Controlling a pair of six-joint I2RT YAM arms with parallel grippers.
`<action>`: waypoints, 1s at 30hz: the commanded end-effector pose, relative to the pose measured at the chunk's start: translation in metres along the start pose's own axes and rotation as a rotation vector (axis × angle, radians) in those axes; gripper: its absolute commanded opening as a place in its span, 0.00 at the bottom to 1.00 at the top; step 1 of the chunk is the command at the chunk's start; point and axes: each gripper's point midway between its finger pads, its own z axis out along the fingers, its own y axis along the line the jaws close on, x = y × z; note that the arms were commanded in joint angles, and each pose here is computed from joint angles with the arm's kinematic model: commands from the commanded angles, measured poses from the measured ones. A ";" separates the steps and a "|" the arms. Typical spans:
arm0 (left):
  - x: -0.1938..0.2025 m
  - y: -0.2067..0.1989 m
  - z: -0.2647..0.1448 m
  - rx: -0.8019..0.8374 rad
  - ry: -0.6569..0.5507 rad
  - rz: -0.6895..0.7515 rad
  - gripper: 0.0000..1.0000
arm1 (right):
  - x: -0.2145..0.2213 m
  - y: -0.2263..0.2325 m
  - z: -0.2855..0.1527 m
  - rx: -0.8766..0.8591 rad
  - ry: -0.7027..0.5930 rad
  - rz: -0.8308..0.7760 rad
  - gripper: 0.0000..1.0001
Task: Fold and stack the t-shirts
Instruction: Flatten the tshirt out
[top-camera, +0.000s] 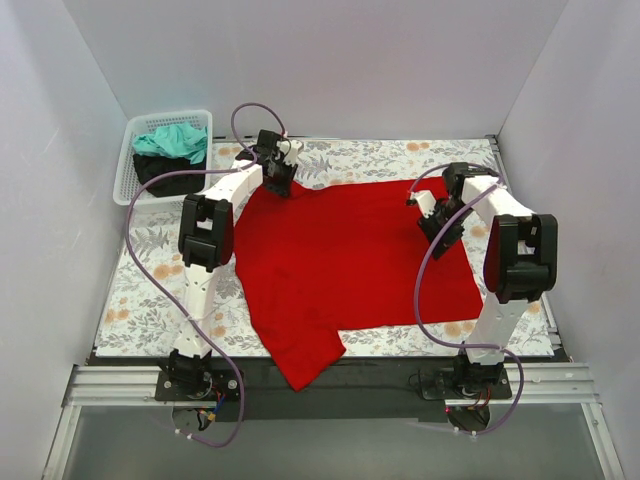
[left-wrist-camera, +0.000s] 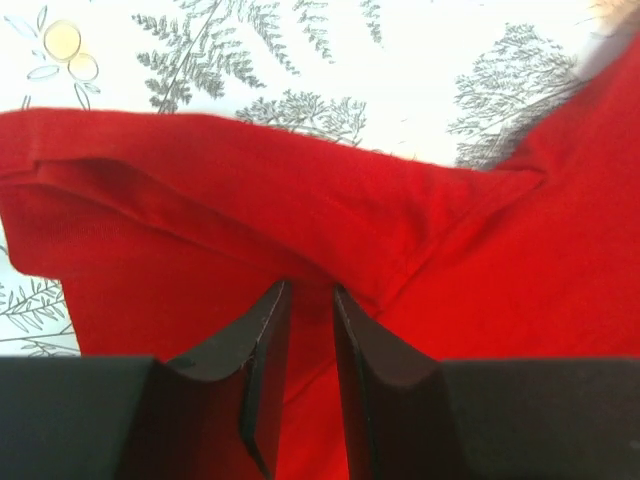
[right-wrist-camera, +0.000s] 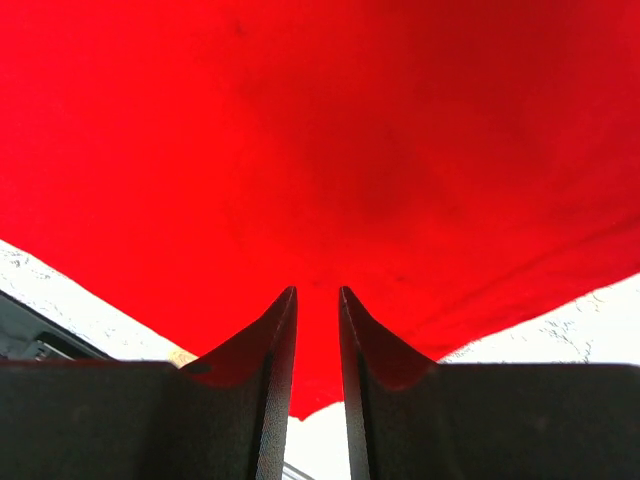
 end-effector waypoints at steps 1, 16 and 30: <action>-0.033 -0.004 -0.022 -0.020 -0.085 0.001 0.22 | -0.002 0.002 0.008 -0.022 -0.007 0.020 0.29; -0.080 -0.008 -0.002 -0.004 -0.253 0.007 0.24 | 0.007 0.007 0.022 -0.045 0.037 0.019 0.29; -0.145 -0.006 -0.051 0.061 -0.502 -0.013 0.30 | 0.007 0.009 0.020 -0.038 0.038 0.011 0.29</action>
